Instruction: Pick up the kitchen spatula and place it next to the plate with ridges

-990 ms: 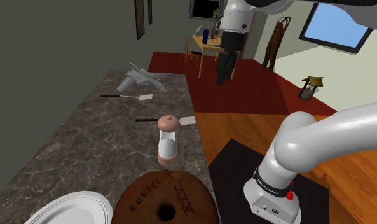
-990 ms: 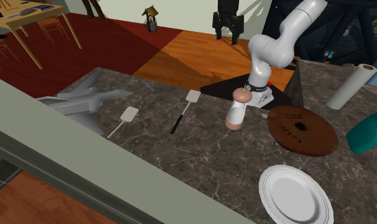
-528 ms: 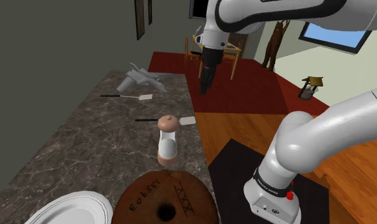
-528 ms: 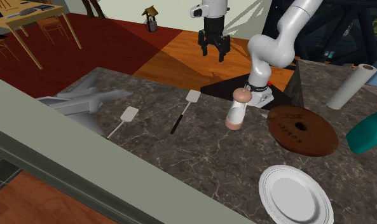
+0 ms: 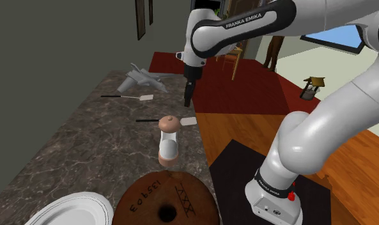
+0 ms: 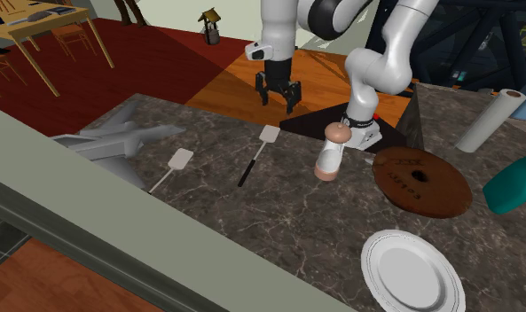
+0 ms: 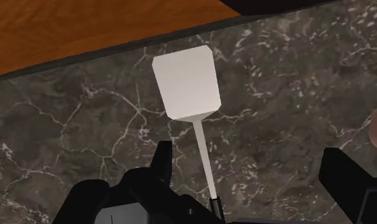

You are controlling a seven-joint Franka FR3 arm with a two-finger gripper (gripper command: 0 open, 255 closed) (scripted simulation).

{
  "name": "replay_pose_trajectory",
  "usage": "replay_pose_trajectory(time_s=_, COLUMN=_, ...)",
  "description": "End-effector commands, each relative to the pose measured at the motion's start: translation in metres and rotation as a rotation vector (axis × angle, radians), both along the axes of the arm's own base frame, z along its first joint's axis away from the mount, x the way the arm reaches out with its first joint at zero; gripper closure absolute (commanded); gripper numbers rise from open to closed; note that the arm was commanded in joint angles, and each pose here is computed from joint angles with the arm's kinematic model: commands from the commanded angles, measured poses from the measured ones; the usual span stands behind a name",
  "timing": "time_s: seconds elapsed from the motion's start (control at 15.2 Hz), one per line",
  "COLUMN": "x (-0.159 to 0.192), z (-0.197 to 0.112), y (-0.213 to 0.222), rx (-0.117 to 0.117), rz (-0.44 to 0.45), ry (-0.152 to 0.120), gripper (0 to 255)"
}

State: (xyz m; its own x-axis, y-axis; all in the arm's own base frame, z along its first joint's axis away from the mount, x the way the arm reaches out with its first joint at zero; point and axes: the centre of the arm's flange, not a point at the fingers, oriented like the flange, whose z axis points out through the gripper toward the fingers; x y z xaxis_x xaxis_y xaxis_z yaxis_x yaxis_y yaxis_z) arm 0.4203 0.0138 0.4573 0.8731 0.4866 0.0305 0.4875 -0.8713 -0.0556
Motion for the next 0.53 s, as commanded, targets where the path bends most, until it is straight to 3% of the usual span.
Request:
replay_pose_trajectory(time_s=0.0, x=0.019, z=-0.019, y=0.011, rx=-0.005, rz=0.054, ry=-0.015, gripper=0)
replay_pose_trajectory(time_s=0.46, x=0.077, z=-0.078, y=0.044, rx=-0.023, rz=0.233, ry=-0.061, gripper=0)
